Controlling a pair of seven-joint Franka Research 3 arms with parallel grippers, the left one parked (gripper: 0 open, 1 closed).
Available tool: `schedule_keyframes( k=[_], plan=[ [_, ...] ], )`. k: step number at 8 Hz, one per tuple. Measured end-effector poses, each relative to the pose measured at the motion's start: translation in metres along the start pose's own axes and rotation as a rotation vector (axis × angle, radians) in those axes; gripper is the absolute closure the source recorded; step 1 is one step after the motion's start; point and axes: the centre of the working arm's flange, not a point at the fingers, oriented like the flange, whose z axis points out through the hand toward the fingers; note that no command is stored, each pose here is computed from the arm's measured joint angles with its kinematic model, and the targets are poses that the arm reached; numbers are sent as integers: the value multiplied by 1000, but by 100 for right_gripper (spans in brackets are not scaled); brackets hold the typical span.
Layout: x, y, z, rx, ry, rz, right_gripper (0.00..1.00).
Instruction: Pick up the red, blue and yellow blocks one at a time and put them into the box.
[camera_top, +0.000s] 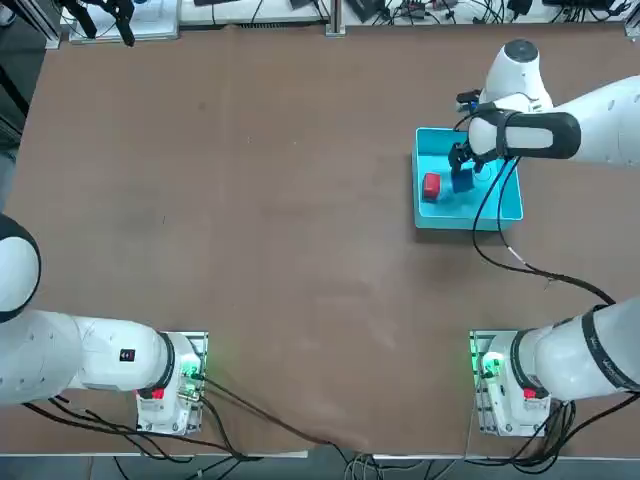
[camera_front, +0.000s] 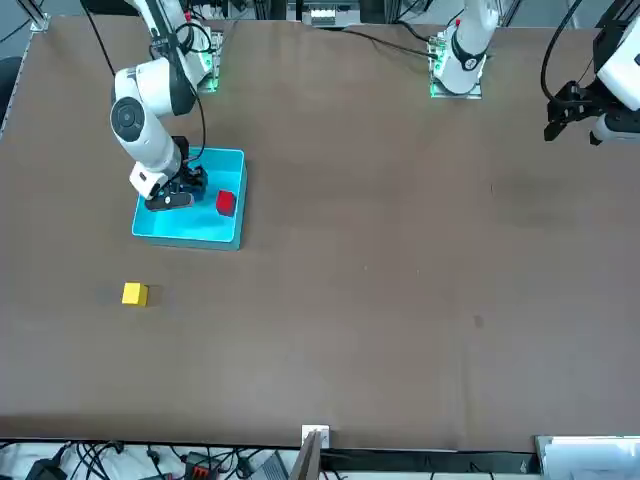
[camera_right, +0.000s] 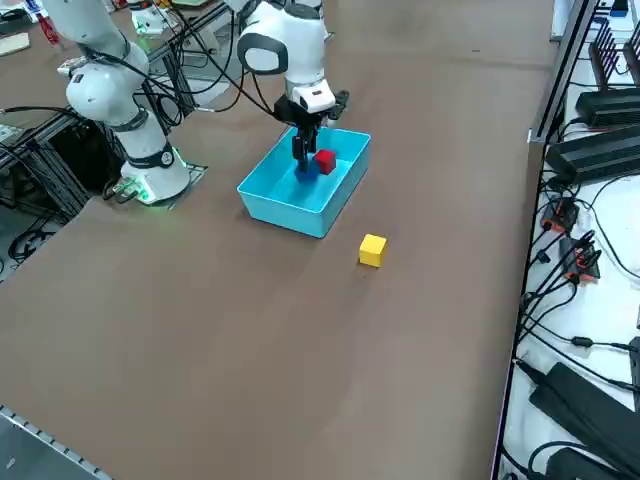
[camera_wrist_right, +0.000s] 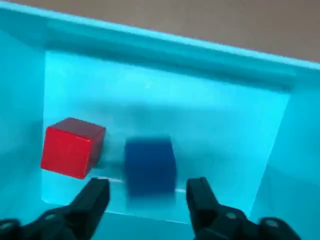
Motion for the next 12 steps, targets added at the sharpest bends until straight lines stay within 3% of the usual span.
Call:
schedule_keyframes(
  k=[3, 6, 9, 12],
  plan=[
    [31, 11, -55, 6, 66, 9, 0],
    [110, 81, -111, -8, 90, -45, 0],
    [177, 178, -45, -21, 62, -69, 0],
    [199, 210, 17, -29, 75, -63, 0]
  ],
)
